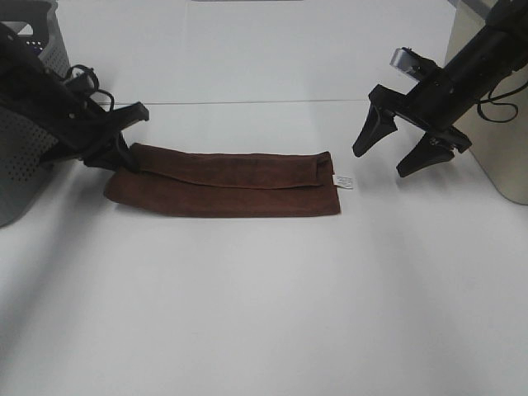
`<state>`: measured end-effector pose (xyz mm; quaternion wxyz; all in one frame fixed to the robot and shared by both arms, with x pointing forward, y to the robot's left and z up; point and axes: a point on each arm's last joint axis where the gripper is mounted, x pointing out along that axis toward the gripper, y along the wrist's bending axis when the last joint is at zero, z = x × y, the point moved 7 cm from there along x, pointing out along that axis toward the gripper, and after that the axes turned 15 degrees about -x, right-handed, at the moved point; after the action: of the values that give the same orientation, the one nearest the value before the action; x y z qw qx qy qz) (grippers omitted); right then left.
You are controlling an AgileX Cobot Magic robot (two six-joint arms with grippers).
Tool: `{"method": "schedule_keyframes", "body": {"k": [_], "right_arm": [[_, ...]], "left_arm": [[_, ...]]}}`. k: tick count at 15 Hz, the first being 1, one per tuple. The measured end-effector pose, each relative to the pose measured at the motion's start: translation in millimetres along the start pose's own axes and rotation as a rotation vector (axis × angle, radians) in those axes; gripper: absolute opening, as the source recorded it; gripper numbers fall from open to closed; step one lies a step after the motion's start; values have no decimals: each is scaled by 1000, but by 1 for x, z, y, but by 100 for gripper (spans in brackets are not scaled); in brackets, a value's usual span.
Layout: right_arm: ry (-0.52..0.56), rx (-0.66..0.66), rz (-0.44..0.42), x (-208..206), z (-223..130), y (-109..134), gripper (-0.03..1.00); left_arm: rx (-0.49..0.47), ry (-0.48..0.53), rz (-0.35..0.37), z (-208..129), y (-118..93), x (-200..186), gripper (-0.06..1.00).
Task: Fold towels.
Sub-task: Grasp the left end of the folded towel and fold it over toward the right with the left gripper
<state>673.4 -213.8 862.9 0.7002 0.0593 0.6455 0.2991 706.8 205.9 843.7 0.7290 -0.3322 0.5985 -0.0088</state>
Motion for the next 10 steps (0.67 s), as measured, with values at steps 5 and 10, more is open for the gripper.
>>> {"method": "schedule_keyframes", "body": {"k": [5,10], "right_arm": [[2,-1,-2,0,0,0,79],[2,-1,-3,0,0,0,79]], "left_arm": [[37,52,13,0,-36,-37,3],[105,80,-140,-54,-123,-10,3]]}}
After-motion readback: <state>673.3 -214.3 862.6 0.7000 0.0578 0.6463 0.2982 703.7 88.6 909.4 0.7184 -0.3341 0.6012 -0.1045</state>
